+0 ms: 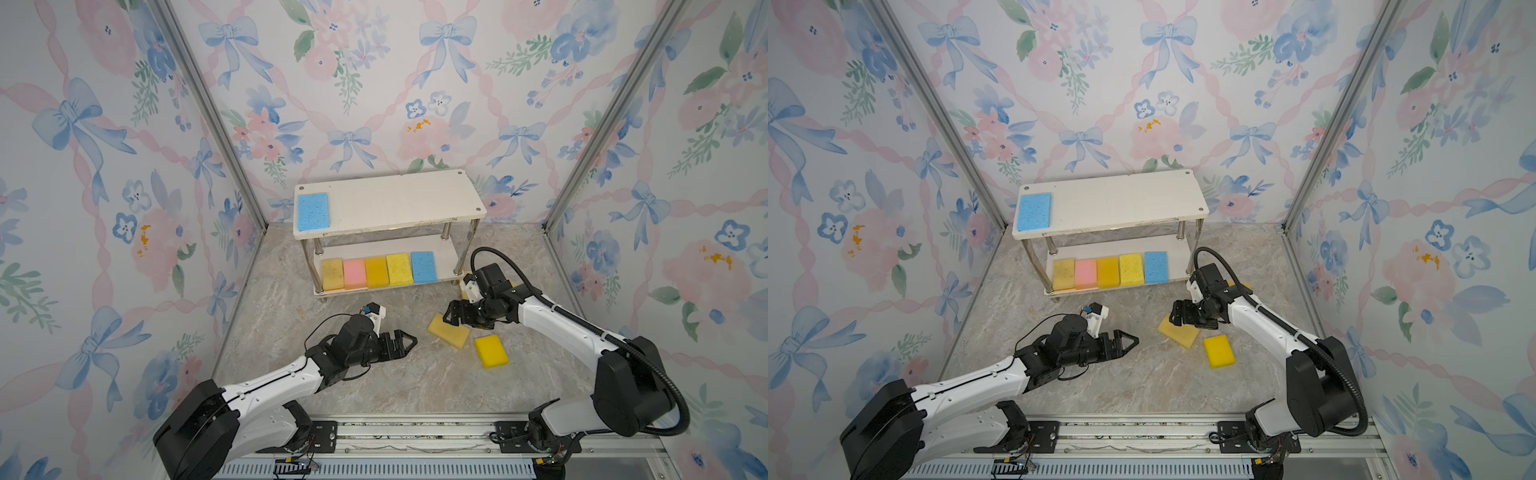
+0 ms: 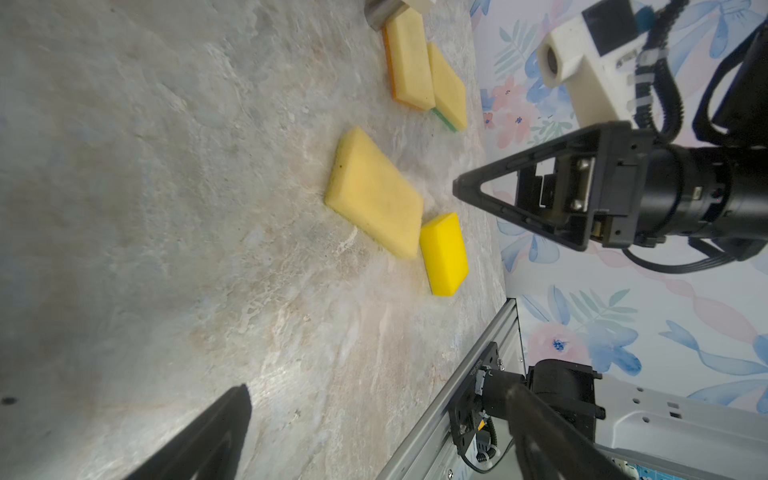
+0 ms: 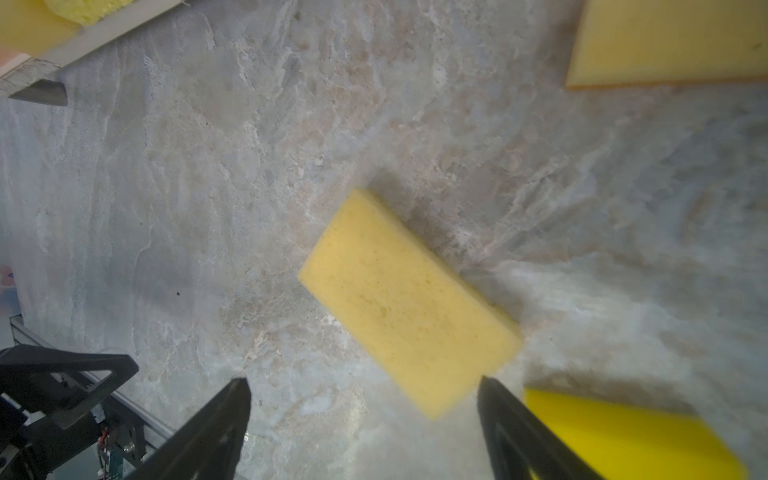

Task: Place and organize the cleaning sponges onto the shelf
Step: 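Withdraw the left gripper while the right reaches to a yellow sponge on the table, then grasp the large yellow sponge on the table with the right gripper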

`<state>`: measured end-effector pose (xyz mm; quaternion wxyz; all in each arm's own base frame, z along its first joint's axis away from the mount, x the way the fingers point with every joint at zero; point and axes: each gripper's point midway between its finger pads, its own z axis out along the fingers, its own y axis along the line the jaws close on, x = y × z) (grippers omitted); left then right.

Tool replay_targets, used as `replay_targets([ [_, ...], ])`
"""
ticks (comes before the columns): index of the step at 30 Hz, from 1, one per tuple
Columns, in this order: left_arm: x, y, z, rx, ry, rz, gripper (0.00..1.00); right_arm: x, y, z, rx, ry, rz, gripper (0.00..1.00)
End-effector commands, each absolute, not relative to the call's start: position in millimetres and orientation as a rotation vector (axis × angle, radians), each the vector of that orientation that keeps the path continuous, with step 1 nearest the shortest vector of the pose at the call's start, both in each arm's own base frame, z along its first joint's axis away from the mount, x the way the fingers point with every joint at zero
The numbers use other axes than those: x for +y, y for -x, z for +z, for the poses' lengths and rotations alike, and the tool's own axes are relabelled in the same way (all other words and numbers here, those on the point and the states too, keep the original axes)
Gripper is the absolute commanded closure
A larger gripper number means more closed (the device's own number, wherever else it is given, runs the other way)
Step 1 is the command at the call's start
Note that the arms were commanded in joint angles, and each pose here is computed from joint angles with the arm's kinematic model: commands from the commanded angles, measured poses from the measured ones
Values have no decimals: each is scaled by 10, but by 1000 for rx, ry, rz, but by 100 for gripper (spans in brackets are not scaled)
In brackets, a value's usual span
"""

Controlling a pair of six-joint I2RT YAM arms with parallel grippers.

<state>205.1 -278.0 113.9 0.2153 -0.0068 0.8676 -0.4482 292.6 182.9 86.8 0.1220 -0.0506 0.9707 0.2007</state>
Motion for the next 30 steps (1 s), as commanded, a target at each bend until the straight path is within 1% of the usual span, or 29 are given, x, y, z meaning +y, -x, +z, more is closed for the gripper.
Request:
replay_targets([
  [1, -2964, -2139, 1366, 2299, 1, -1326, 2, 1845, -3091, 735, 2836, 290, 555, 11],
  [7, -2929, -2092, 1328, 2302, -9, -1320, 2, 1847, -3265, 547, 2849, 276, 510, 11],
  [15, -2923, -2073, 1245, 2326, -17, -1307, 2, 1816, -3239, 351, 2901, 303, 490, 11],
  [25, -2927, -2087, 1262, 2318, -21, -1304, 2, 1914, -2758, 252, 2929, 253, 760, 15],
  [28, -2945, -2080, 1237, 2329, -30, -1306, 2, 1913, -2614, 188, 2942, 258, 755, 16],
  [30, -2951, -2085, 1234, 2331, -30, -1305, 2, 1903, -2545, 133, 2964, 264, 730, 19],
])
